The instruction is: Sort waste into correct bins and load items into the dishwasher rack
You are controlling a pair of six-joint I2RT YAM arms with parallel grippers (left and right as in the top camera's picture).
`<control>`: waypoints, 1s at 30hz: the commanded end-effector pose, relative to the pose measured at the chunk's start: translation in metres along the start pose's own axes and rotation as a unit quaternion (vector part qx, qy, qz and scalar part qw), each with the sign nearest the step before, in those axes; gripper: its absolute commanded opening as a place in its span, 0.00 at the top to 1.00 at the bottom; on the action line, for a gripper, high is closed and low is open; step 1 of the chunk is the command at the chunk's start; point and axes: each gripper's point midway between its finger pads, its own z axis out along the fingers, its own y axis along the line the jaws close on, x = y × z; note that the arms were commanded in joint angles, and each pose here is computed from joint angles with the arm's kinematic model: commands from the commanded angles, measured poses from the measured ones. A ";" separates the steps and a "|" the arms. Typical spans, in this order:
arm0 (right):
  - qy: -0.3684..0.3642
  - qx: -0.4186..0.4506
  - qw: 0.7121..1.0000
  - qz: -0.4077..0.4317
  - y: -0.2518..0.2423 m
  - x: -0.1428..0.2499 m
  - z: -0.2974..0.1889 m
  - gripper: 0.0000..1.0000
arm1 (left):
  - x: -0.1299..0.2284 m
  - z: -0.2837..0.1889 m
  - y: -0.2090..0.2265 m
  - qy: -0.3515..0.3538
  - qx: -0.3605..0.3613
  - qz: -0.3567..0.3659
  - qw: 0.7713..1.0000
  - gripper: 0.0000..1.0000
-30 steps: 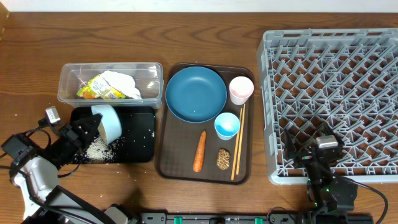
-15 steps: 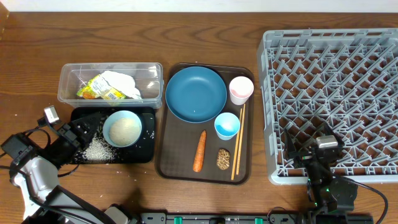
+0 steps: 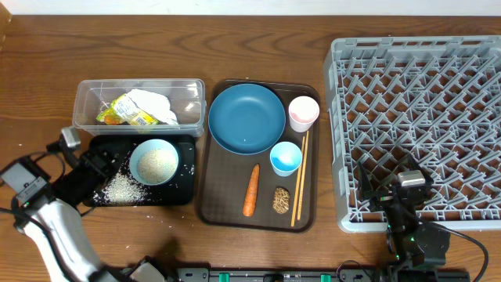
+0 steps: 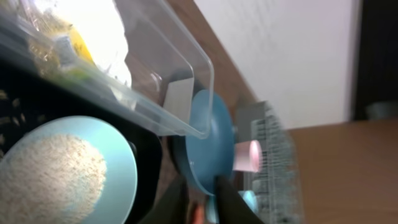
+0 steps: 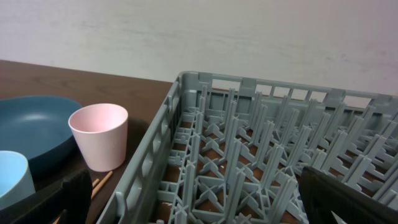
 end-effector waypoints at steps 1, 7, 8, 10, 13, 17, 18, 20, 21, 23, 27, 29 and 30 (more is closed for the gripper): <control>0.001 -0.004 1.000 -0.006 0.002 0.001 0.000 0.01 | -0.009 -0.002 -0.008 -0.021 -0.087 0.037 0.995 0.71; 0.001 -0.004 1.000 -0.006 0.002 0.001 0.000 0.01 | 0.030 0.020 0.001 0.052 -0.172 0.056 0.982 0.61; 0.001 -0.004 1.000 -0.006 0.002 0.001 0.000 0.01 | 0.037 0.023 0.004 0.065 -0.191 0.063 0.977 0.61; 0.001 -0.004 1.000 -0.006 0.002 0.001 0.000 0.01 | 0.046 0.028 0.006 0.081 -0.212 0.081 0.970 0.58; 0.001 -0.004 1.000 -0.006 0.002 0.001 0.000 0.01 | 0.055 0.034 0.001 0.101 -0.228 0.110 0.962 0.55; 0.001 -0.004 1.000 -0.006 0.002 0.001 0.000 0.01 | 0.059 0.038 -0.009 0.112 -0.247 0.147 0.951 0.56; 0.001 -0.004 1.000 -0.006 0.002 0.001 0.000 0.01 | 0.060 0.040 -0.013 0.115 -0.245 0.158 0.950 0.56; 0.001 -0.004 1.000 -0.006 0.002 0.001 0.000 0.01 | 0.060 0.041 -0.020 0.119 -0.250 0.179 0.944 0.63; 0.001 -0.004 1.000 -0.006 0.002 0.001 0.000 0.01 | 0.059 0.040 -0.022 0.118 -0.259 0.188 0.940 0.70; 0.001 -0.004 1.000 -0.006 0.002 0.001 0.000 0.01 | 0.056 0.036 -0.027 0.117 -0.282 0.205 0.930 0.79; 0.001 -0.004 1.000 -0.006 0.002 0.001 0.000 0.01 | 0.054 0.030 -0.036 0.121 -0.315 0.235 0.911 0.94; 0.001 -0.004 1.000 -0.006 0.002 0.001 0.000 0.01 | 0.059 0.032 -0.038 0.132 -0.317 0.244 0.907 0.94; 0.001 -0.004 1.000 -0.006 0.002 0.001 0.000 0.01 | 0.062 0.033 -0.038 0.138 -0.318 0.247 0.905 0.94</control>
